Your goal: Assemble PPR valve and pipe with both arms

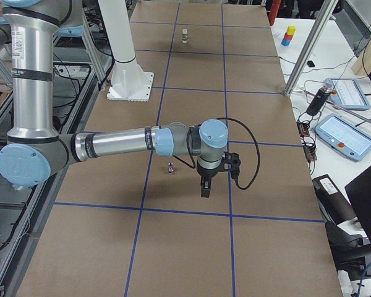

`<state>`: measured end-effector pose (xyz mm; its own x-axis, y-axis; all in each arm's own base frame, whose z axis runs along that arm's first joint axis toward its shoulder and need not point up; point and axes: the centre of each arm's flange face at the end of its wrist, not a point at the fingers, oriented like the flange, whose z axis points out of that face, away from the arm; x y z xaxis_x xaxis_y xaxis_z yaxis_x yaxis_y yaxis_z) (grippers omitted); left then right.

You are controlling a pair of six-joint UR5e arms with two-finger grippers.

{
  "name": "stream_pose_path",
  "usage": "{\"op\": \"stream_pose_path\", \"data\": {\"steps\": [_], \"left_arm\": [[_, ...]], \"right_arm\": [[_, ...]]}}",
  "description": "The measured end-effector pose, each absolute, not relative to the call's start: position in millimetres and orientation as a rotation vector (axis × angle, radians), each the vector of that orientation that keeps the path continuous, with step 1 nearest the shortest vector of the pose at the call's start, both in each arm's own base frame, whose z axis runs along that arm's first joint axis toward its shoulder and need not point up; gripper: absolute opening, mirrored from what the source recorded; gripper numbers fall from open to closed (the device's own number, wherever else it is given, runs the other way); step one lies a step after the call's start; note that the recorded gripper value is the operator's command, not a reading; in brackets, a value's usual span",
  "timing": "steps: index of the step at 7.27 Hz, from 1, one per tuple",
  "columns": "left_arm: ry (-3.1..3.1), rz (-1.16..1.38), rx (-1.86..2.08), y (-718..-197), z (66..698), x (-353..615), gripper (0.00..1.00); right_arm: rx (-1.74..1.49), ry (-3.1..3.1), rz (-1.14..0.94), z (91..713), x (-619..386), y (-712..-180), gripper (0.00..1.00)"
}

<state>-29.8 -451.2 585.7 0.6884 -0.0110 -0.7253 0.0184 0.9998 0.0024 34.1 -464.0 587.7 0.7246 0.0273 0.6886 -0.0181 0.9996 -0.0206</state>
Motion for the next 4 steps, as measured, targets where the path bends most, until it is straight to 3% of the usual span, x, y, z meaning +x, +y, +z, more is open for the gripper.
{"op": "stream_pose_path", "data": {"steps": [4], "left_arm": [[0.866,0.014,0.064,-427,574,-29,1.00]], "right_arm": [[-0.013,-0.761,0.025,588,34,-463,1.00]]}}
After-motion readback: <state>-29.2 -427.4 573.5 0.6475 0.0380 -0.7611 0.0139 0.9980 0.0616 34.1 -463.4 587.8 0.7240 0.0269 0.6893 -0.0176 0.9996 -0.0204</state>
